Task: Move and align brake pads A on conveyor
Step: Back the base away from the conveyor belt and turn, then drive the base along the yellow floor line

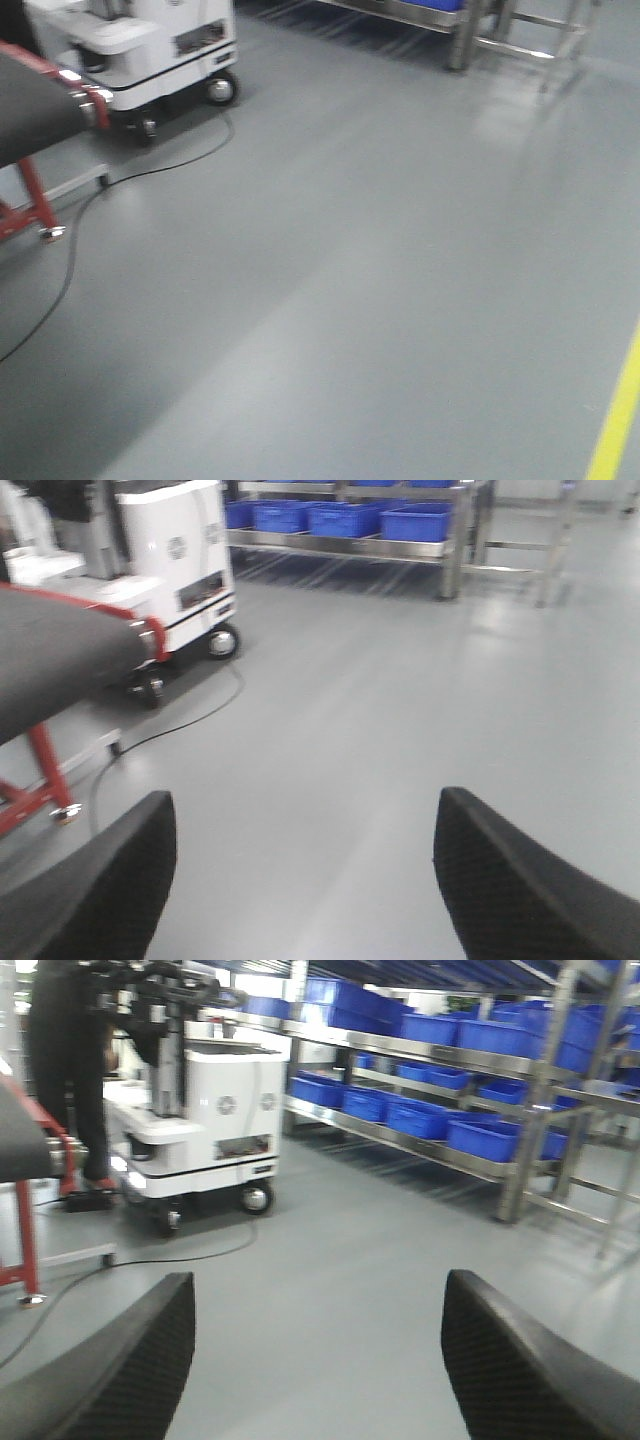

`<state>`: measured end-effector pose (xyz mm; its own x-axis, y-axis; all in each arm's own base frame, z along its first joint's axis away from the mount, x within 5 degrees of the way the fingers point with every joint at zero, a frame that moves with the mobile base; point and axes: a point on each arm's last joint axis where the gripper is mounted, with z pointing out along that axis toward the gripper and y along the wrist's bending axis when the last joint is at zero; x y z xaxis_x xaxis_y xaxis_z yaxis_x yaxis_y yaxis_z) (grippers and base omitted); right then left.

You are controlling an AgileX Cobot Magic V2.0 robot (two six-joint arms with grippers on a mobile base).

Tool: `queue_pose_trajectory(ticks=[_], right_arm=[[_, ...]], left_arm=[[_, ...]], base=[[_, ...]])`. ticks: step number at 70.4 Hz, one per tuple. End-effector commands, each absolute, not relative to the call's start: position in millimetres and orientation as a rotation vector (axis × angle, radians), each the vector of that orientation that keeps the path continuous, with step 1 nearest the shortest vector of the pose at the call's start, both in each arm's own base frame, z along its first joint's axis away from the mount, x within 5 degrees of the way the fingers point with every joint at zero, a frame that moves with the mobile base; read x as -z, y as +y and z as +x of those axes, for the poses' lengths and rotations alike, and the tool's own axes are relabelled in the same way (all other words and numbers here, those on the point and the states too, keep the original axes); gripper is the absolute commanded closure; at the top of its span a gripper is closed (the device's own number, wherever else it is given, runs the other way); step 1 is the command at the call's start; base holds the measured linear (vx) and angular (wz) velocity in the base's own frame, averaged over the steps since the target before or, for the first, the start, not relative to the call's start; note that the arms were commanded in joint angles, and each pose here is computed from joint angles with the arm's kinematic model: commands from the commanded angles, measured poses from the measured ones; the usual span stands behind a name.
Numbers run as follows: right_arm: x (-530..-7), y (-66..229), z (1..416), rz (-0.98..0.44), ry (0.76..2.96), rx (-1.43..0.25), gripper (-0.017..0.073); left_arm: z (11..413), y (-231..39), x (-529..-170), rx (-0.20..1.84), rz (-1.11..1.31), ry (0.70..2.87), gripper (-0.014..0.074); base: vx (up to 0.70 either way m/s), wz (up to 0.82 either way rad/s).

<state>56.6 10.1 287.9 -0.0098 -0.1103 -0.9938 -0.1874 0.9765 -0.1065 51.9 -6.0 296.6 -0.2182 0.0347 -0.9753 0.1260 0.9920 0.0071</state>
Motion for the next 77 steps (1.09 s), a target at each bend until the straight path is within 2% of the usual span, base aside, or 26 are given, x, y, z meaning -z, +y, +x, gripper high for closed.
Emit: queue_pose_trajectory(ticks=[1, 37, 77], right_arm=[[-302.7, 10.3, 56.2, -0.231, 1.492, -0.057, 0.0062], [-302.7, 10.3, 56.2, -0.231, 1.492, -0.057, 0.0062], [-302.6, 10.3, 56.2, -0.231, 1.492, -0.057, 0.0062]], left_arm=[[53.1, -7.0, -308.8, 0.103, 0.113, 1.712, 0.0070], [53.1, -7.0, -308.8, 0.103, 0.113, 1.712, 0.0070], [53.1, -7.0, -308.8, 0.103, 0.113, 1.712, 0.0070]], base=[[-0.16, -0.70], [-0.09, -0.62], [0.13, -0.55]])
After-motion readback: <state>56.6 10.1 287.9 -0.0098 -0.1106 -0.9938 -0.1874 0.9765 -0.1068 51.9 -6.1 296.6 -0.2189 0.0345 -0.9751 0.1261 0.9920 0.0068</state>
